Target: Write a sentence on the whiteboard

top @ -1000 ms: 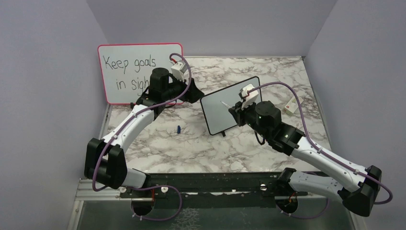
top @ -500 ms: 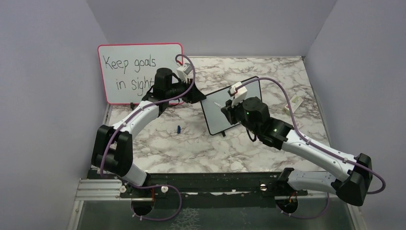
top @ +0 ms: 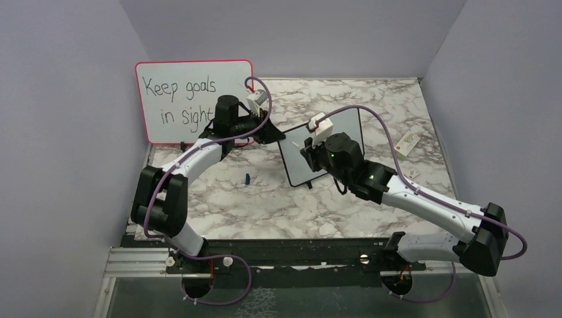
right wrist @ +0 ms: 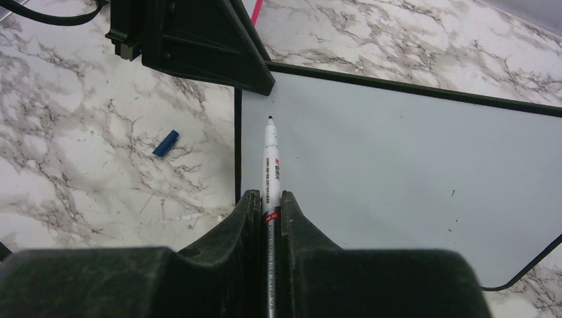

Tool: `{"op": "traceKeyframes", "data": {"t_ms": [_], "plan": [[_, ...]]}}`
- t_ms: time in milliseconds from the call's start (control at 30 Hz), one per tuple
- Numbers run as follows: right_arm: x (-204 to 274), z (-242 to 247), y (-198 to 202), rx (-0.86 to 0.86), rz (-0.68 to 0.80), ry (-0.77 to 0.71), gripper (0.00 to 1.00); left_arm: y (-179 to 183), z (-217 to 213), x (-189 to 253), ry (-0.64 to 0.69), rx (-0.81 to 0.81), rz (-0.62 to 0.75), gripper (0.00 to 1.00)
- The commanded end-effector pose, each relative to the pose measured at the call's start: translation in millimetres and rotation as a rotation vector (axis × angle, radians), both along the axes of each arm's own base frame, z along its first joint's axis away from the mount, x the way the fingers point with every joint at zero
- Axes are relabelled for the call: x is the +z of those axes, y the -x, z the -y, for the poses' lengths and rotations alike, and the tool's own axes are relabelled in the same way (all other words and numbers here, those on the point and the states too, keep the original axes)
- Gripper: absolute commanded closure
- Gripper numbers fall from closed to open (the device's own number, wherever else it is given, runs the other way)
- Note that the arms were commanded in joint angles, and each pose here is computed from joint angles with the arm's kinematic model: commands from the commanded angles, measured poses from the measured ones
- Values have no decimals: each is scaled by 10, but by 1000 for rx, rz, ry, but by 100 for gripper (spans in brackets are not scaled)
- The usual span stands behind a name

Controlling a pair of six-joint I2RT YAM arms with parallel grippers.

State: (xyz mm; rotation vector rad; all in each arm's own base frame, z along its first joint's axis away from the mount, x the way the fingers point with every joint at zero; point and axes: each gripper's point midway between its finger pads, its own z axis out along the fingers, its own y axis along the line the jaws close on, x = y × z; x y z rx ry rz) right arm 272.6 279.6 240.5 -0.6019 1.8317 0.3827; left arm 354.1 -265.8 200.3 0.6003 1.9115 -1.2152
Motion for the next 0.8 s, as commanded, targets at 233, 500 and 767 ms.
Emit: {"op": "traceKeyframes", "data": {"t_ms": [233, 500, 767], "plan": [[115, -81, -68, -93, 88, 50, 99, 6, -25, 23, 21, -54, 51, 100], [97, -173, -61, -121, 101, 67, 99, 56, -38, 29, 5, -82, 93, 100], [73, -235, -78, -126, 89, 74, 99, 52, -77, -61, -46, -84, 94, 100]]}}
